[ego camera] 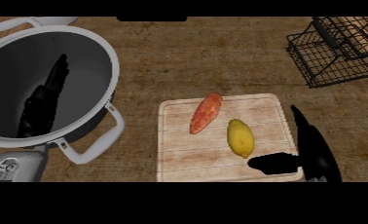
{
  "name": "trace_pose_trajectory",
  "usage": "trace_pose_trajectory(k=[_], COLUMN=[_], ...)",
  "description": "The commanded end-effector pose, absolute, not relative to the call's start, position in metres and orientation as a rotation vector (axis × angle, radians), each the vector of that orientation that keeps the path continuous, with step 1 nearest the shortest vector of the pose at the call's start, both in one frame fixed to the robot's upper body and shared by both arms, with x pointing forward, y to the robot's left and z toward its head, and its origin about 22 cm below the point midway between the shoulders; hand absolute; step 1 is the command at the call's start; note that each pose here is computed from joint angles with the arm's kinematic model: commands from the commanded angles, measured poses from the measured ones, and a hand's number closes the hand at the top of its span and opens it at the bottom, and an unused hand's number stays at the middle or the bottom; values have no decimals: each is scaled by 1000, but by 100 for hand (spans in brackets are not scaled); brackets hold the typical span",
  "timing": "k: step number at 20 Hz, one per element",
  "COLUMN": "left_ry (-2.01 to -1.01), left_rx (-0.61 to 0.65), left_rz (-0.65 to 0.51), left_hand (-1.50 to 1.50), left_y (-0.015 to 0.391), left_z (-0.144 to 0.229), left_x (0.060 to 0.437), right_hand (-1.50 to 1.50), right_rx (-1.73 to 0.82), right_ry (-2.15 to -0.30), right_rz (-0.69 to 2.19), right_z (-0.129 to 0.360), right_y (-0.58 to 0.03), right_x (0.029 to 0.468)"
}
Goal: Pick the lemon from the cutting board and place it in the tiered basket
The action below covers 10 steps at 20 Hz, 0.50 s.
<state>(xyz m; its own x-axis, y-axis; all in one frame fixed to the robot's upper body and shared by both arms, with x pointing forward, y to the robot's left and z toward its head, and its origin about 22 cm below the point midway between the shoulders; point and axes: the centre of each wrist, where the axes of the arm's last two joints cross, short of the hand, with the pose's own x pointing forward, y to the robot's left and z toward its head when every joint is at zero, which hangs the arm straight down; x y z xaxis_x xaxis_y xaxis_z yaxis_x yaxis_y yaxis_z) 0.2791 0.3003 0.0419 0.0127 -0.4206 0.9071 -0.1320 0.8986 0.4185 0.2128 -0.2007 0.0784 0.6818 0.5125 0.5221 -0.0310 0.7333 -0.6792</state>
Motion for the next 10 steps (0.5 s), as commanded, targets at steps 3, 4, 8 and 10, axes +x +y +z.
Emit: trace_pose_trajectory(k=[3,4,8,10], left_ry=[-1522,-1537,-1536,-1529], left_rx=[457,450,440,426], left_rz=[-242,-239,-234,-216], left_hand=[0,0,0,0], left_y=[305,293,297,297], left_z=[21,34,37,29], left_x=[266,275,276,274], right_hand=[-150,-150,-150,-150], right_rx=[-775,-782,-762,-751], right_ry=[-579,-585,-570,-552], right_rz=[305,317,327,336], right_z=[83,87,76,75], right_y=[-185,-184,-162,-156], right_x=[223,224,219,230])
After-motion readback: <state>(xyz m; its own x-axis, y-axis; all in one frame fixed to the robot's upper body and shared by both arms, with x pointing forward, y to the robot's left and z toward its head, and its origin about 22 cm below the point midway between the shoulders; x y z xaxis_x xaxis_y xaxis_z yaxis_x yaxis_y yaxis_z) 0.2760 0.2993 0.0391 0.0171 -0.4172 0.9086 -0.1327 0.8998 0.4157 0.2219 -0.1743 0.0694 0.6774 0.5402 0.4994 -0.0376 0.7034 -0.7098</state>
